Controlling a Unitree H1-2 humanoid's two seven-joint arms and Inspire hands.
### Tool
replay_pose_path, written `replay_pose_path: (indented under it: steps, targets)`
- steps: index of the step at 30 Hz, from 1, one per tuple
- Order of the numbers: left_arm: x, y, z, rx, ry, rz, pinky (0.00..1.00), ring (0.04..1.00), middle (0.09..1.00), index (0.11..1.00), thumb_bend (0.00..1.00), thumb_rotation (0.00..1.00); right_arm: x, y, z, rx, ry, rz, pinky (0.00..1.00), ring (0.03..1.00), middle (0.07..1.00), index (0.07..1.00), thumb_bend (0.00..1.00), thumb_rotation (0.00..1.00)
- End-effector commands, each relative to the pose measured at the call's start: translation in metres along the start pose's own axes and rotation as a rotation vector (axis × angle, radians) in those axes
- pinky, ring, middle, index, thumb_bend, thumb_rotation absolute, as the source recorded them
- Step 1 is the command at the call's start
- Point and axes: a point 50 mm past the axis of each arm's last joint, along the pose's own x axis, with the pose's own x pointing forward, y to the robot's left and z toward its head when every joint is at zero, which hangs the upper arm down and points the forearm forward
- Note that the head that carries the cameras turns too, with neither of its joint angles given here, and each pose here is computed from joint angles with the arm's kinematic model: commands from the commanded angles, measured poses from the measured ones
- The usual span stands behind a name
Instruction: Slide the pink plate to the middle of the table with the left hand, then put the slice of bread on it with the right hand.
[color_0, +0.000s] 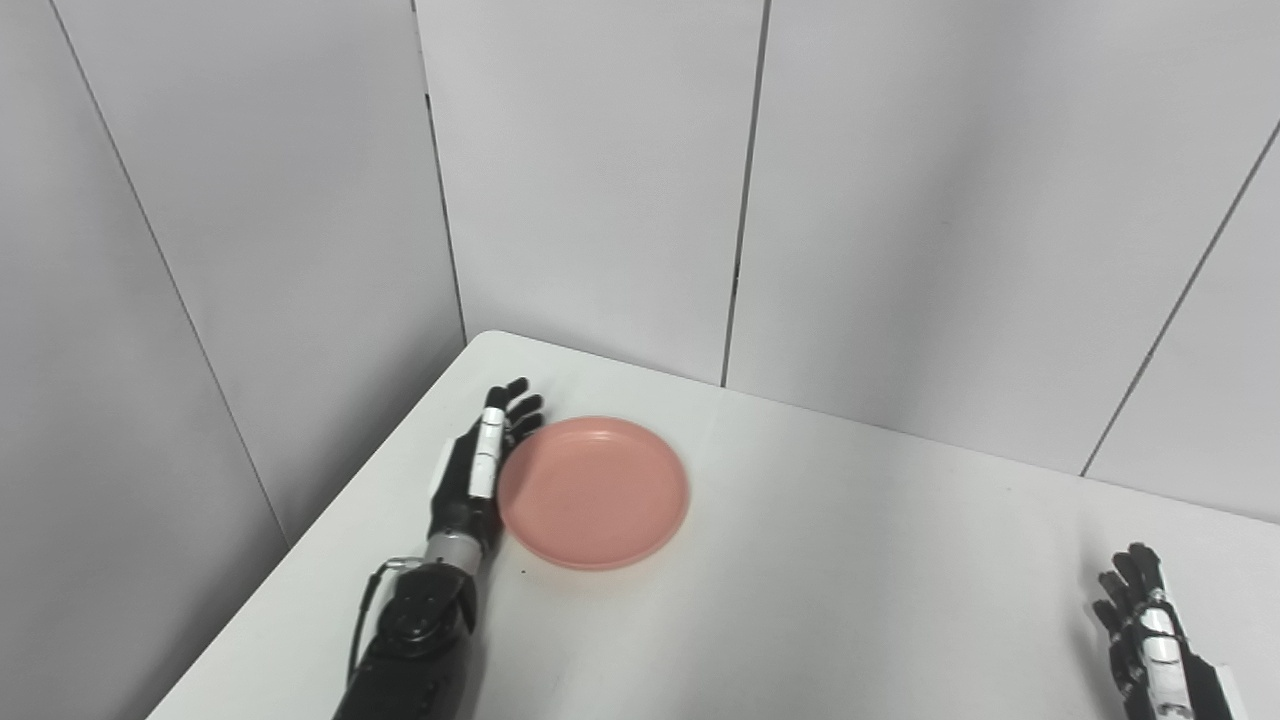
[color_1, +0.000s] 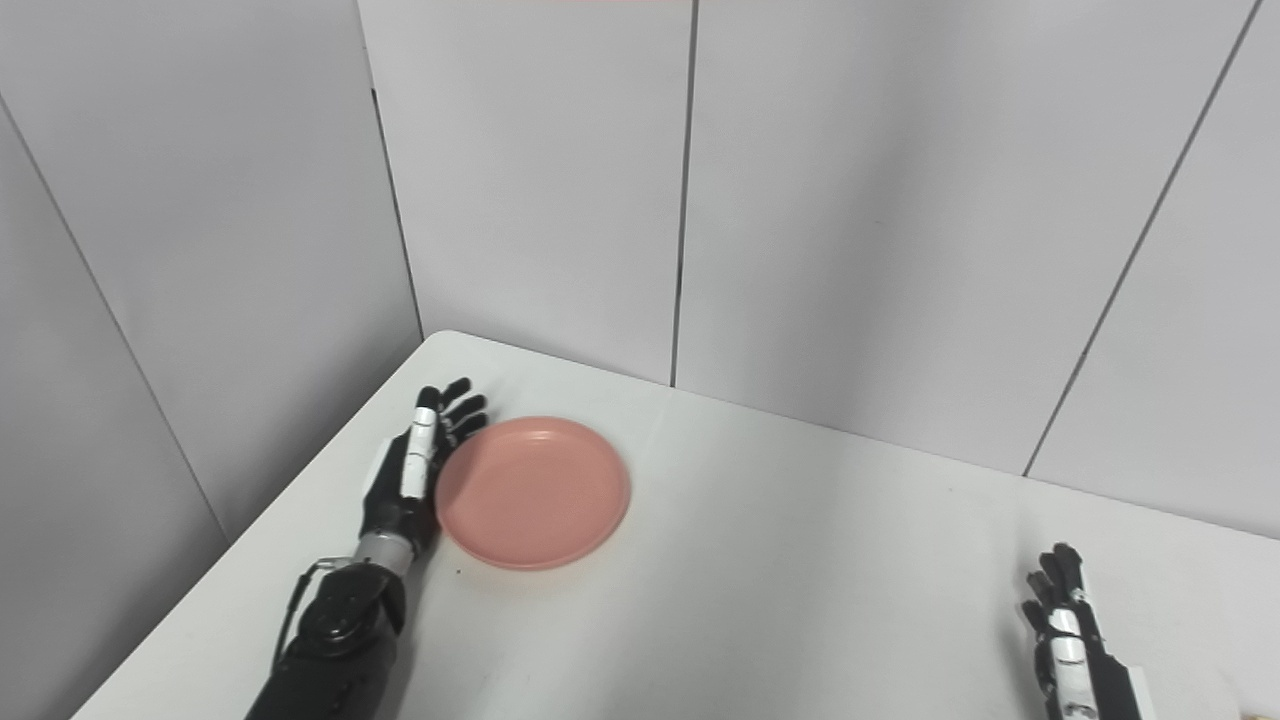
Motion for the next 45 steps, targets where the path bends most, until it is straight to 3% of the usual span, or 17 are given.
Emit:
replay_pose_path:
  steps: [1,5,14,21,27,34,45]
  targets:
    - [0.009,-0.013,0.014,-0.002,-0.032,-0.038,0.86,0.851,0.839,0.821,0.89,1.0,-0.001,-0.003,-0.001,0.008,-0.007,-0.002,1.0,1.0,1.0,1.0,0.64,0.95]
    - [0.006,-0.03,0.013,-0.021,-0.019,-0.09,0.88,0.869,0.849,0.835,0.92,1.0,-0.002,-0.004,0.0,0.013,-0.007,-0.004,1.0,1.0,1.0,1.0,0.64,0.94]
    - [0.0,-0.06,0.002,-0.115,0.026,-0.175,0.89,0.869,0.851,0.834,0.89,1.0,-0.002,-0.002,0.003,0.016,-0.014,0.005,1.0,1.0,1.0,1.0,0.6,0.93]
    - [-0.005,-0.08,-0.006,-0.167,0.047,-0.226,0.89,0.881,0.857,0.835,0.87,1.0,0.0,-0.003,0.005,-0.026,-0.03,0.036,1.0,1.0,1.0,1.0,0.57,1.0]
    - [-0.021,-0.115,-0.022,-0.227,0.094,-0.3,0.94,0.904,0.883,0.869,0.83,1.0,0.0,-0.006,0.006,-0.043,-0.038,0.041,1.0,1.0,1.0,1.0,0.54,0.99]
    - [-0.043,-0.145,-0.028,-0.239,0.086,-0.333,1.0,0.922,0.897,0.881,0.84,1.0,-0.001,-0.004,0.007,-0.059,-0.04,0.038,1.0,1.0,1.0,1.0,0.53,0.96]
    - [-0.08,-0.164,-0.041,-0.29,0.141,-0.344,1.0,0.945,0.919,0.904,0.84,1.0,-0.001,0.006,0.004,-0.075,-0.052,0.035,1.0,1.0,1.0,1.0,0.7,0.9]
